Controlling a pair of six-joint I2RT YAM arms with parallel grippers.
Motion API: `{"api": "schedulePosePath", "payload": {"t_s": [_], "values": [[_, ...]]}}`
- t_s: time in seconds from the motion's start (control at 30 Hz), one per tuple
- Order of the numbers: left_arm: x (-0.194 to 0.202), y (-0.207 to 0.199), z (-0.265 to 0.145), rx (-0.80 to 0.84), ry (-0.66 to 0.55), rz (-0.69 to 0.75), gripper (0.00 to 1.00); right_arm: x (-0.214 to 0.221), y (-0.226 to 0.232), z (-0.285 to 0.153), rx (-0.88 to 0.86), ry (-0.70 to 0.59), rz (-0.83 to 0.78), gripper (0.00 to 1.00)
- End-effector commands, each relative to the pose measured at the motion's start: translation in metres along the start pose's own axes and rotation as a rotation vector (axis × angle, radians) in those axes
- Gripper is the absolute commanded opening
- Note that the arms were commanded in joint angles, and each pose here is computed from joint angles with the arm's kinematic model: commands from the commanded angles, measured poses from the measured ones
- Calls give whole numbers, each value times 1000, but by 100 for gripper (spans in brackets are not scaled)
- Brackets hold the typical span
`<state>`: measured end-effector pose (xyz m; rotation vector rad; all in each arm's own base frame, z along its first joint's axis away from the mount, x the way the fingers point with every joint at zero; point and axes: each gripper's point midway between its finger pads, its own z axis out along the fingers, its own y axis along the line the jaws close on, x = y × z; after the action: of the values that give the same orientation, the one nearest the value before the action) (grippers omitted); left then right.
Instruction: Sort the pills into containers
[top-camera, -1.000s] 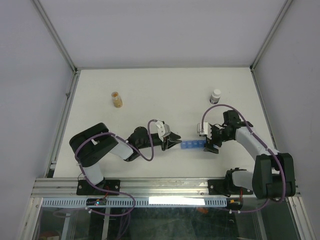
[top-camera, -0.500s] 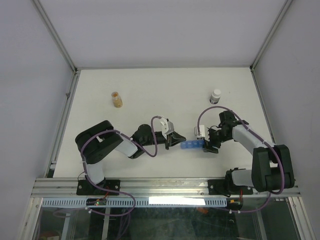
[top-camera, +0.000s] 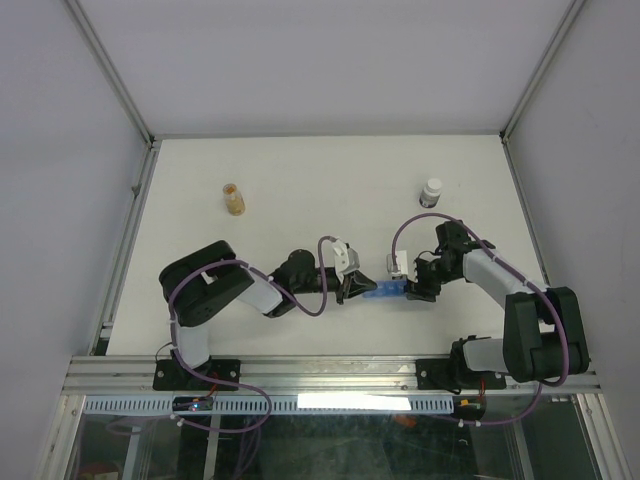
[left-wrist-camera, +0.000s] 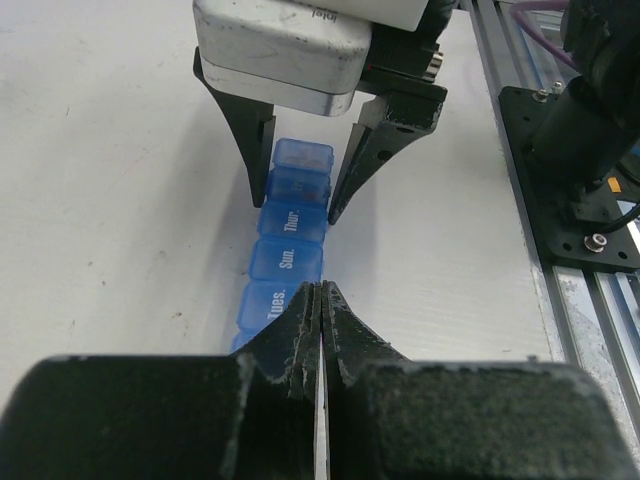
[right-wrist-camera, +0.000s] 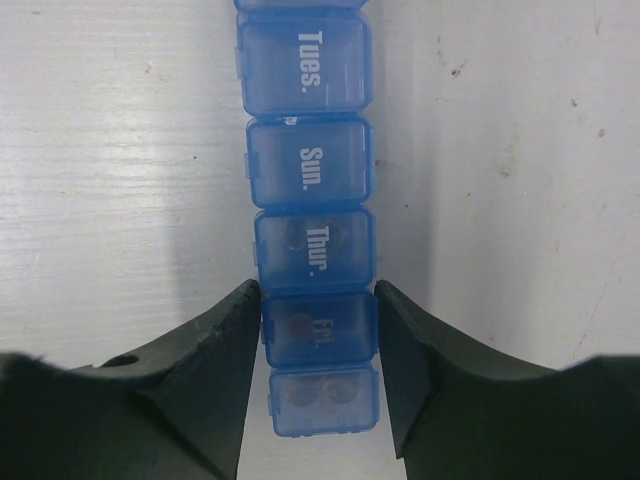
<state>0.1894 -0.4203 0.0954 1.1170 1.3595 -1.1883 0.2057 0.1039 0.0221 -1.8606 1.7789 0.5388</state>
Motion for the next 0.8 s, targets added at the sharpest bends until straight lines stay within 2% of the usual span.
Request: {"api": "schedulePosePath", "payload": {"t_s": [0.0, 0.17, 0.57, 0.77], "values": [[-23, 0, 10, 14, -60, 50, 0, -2, -6, 1, 16, -3, -32, 51], [-24, 0, 16, -10, -14, 81, 0, -3, -6, 1, 16, -5, -28, 50], [-24, -4, 22, 10, 10, 66, 0, -3, -6, 1, 13, -7, -16, 49], [-13, 0, 25, -8, 60, 37, 0, -4, -6, 1, 13, -7, -14, 49]]}}
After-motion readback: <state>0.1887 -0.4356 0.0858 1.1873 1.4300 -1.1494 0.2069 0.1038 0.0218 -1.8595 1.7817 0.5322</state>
